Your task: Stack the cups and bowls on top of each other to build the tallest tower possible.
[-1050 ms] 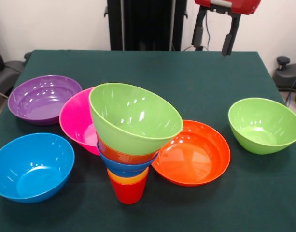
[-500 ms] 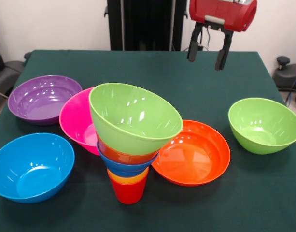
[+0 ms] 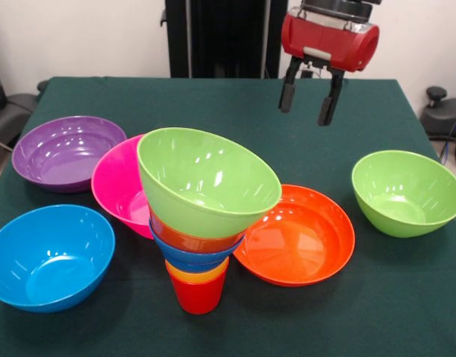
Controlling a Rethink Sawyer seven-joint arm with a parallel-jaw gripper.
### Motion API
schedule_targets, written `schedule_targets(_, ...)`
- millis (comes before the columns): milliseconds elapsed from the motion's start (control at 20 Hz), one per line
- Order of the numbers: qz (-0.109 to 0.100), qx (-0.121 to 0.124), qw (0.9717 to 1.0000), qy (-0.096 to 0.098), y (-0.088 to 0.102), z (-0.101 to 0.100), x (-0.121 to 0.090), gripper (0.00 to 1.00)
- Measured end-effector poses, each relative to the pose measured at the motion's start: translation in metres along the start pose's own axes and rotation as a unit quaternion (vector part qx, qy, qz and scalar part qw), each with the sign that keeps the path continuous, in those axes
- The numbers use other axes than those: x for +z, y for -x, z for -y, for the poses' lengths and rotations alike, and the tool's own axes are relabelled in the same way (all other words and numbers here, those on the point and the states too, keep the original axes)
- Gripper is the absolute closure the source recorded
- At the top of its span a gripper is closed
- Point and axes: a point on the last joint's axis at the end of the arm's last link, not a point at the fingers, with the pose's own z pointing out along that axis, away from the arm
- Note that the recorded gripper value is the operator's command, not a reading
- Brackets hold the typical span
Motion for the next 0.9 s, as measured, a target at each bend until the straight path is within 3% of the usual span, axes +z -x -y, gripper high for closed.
schedule_targets(900,0.000,0.020,0.9997,-0.013,-0.034,0.016,0.055,0.00)
